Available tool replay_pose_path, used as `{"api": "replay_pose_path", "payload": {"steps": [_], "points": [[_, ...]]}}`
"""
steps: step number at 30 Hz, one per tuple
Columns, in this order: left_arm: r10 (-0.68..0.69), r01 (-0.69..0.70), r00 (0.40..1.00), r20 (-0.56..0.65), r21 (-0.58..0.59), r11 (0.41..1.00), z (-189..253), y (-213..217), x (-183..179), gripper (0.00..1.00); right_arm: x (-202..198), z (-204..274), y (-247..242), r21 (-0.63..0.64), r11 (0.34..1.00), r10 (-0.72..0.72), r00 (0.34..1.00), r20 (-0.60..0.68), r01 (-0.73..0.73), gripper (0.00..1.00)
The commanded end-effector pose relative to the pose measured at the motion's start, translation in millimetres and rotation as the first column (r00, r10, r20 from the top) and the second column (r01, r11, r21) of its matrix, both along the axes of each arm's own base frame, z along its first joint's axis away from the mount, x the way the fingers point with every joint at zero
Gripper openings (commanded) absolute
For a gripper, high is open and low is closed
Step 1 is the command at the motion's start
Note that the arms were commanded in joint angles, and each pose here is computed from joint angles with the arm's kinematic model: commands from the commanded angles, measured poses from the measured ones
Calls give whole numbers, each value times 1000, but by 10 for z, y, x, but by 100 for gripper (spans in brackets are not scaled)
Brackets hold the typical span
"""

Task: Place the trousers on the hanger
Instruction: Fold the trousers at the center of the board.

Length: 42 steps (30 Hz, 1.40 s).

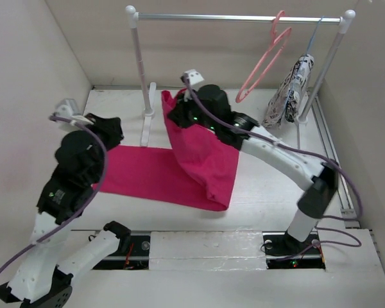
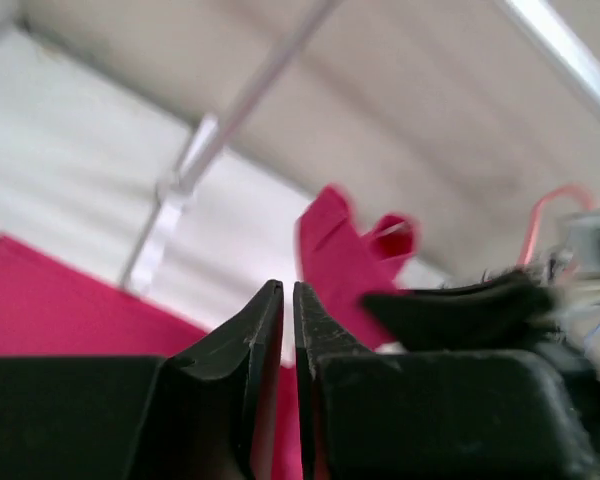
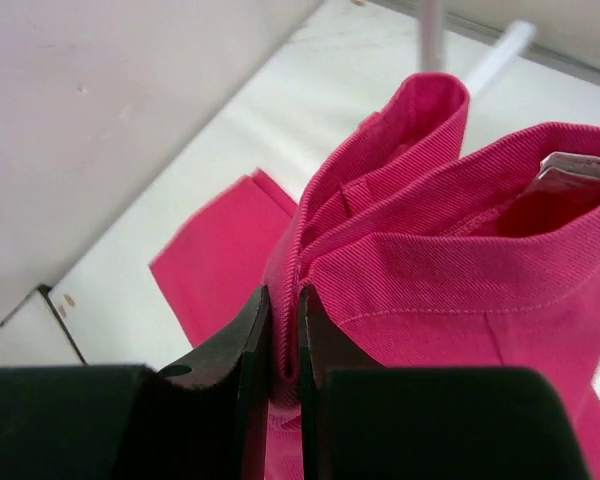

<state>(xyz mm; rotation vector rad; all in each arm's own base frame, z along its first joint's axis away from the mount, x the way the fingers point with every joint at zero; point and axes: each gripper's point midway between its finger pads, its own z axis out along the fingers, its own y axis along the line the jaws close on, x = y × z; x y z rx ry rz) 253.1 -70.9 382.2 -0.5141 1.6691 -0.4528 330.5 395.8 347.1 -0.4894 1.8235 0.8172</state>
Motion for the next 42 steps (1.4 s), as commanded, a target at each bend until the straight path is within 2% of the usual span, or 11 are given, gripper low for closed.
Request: {"api": "replay_pose_path", "payload": {"steps": [1, 7, 8, 11, 15, 16, 20, 23, 28, 33, 42], "points": [[194, -198, 977, 89, 47, 979, 589, 480, -148, 7, -62, 899, 723, 254, 955, 109, 977, 185, -155, 0], [348, -360, 918, 192, 28, 933, 1234, 899, -400, 8, -319, 9, 2122, 296, 879, 366, 927, 87, -374, 5], [353, -365, 917, 185, 33, 930, 1197, 905, -396, 9, -440, -130, 2296, 303, 849, 430, 899, 81, -433, 35], [368, -380, 913, 176, 38, 924, 1040, 930, -398, 22, -676, -586, 2561, 299, 784, 575, 818, -21, -544, 75], [361, -373, 925, 120, 95, 923, 660, 876, -314, 43, -532, -414, 2092, 253, 829, 509, 860, 29, -499, 78], [354, -361, 932, 74, 136, 923, 404, 825, -244, 44, -525, -861, 1918, 194, 859, 492, 869, -51, -474, 78], [265, -251, 962, -59, 179, 951, -439, 484, 44, 45, -539, -1096, 1246, 109, 899, 435, 894, -106, -424, 56], [160, -96, 945, -284, 225, 970, -1491, 42, 394, 45, -784, -1405, 682, -26, 909, 406, 900, -161, -415, 0], [152, -66, 881, -448, 200, 978, -2187, 238, 677, 45, -1125, -2235, 84, -171, 898, 339, 885, -318, -405, 0], [61, -107, 758, -649, -32, 994, -2996, 621, 639, 45, -1279, -2845, -340, -254, 886, 265, 873, -411, -388, 0], [-63, -372, 628, -776, -371, 851, -3684, 857, 11, 44, -972, -3420, -1223, -393, 885, 29, 872, -489, -250, 0]]}}
